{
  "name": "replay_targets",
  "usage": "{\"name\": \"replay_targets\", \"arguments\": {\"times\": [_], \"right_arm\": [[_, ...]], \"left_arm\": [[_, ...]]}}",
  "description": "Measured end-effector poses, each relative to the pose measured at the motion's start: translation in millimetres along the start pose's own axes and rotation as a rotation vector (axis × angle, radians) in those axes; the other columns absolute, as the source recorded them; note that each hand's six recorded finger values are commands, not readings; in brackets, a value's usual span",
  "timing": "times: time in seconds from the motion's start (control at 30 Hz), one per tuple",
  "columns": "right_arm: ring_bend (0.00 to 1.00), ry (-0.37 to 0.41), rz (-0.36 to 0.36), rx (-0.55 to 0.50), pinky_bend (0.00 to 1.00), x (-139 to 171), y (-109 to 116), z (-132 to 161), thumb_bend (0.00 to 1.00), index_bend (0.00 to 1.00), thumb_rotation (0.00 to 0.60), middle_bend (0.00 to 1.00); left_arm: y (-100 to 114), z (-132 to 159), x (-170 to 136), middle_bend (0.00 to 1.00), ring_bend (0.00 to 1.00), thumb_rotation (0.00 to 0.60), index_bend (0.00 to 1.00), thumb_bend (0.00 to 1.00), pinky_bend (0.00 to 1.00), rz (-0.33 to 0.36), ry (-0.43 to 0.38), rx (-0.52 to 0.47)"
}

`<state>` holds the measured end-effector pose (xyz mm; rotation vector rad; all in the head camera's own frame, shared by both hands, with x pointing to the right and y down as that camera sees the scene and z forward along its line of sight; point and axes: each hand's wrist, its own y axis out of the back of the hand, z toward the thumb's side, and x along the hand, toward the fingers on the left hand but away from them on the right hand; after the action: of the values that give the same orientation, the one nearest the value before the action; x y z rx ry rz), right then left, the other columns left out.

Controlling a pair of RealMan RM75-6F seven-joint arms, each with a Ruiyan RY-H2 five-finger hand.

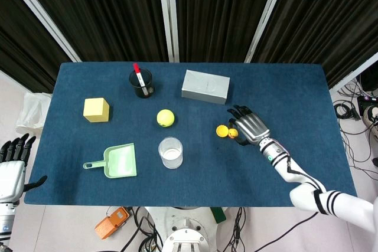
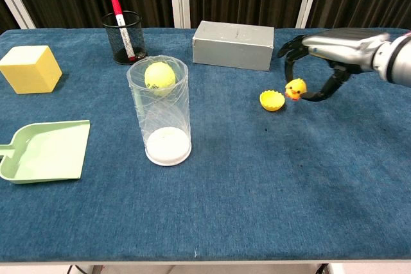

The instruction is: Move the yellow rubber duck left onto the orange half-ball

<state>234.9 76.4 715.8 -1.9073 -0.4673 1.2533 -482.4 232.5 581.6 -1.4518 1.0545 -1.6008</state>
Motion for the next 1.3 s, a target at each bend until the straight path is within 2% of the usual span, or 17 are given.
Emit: {"name": "replay_targets", "arguments": {"times": [0.17, 0.53, 0.8, 0.87, 1.1, 1.3], "right_arm": [[0.11, -0.003, 0.017, 0.009, 0.17, -18, -4, 11, 0.49, 0.56, 0.600, 0.18], [0.11, -0.012, 0.029, 0.031, 0.17, -27, -8, 14, 0.49, 0.51, 0.600, 0.18], [0.11, -0.003, 0.061, 0.050, 0.17, -27, -16, 16, 0.49, 0.22, 0.600, 0.18], [0.11, 0.001, 0.059, 0.051, 0.17, -25, -15, 17, 0.49, 0.18, 0.600, 0.18], [0.10, -0.012, -0.017, 0.046, 0.17, -5, 10, 6, 0.49, 0.16, 0.600, 0.18], [0.10, -0.109, -0.136, 0.075, 0.17, 45, 45, -37, 0.49, 0.17, 0.600, 0.18]], "left_arm": [[-1, -3, -3, 0.02, 0.00, 0.600, 0.07, 0.05, 0.01, -0.004, 0.012, 0.001], [-2, -4, -3, 0.02, 0.00, 0.600, 0.07, 0.05, 0.01, -0.005, 0.013, 0.001], [-2, -3, 0, 0.02, 0.00, 0.600, 0.07, 0.05, 0.01, -0.006, 0.010, 0.001], [-2, -3, 0, 0.02, 0.00, 0.600, 0.07, 0.05, 0.01, -0.007, 0.009, 0.001], [-1, -3, 3, 0.02, 0.00, 0.600, 0.07, 0.05, 0.01, -0.001, 0.000, 0.000], [0, 0, 8, 0.02, 0.00, 0.600, 0.07, 0.05, 0.01, 0.003, -0.016, -0.006]]}}
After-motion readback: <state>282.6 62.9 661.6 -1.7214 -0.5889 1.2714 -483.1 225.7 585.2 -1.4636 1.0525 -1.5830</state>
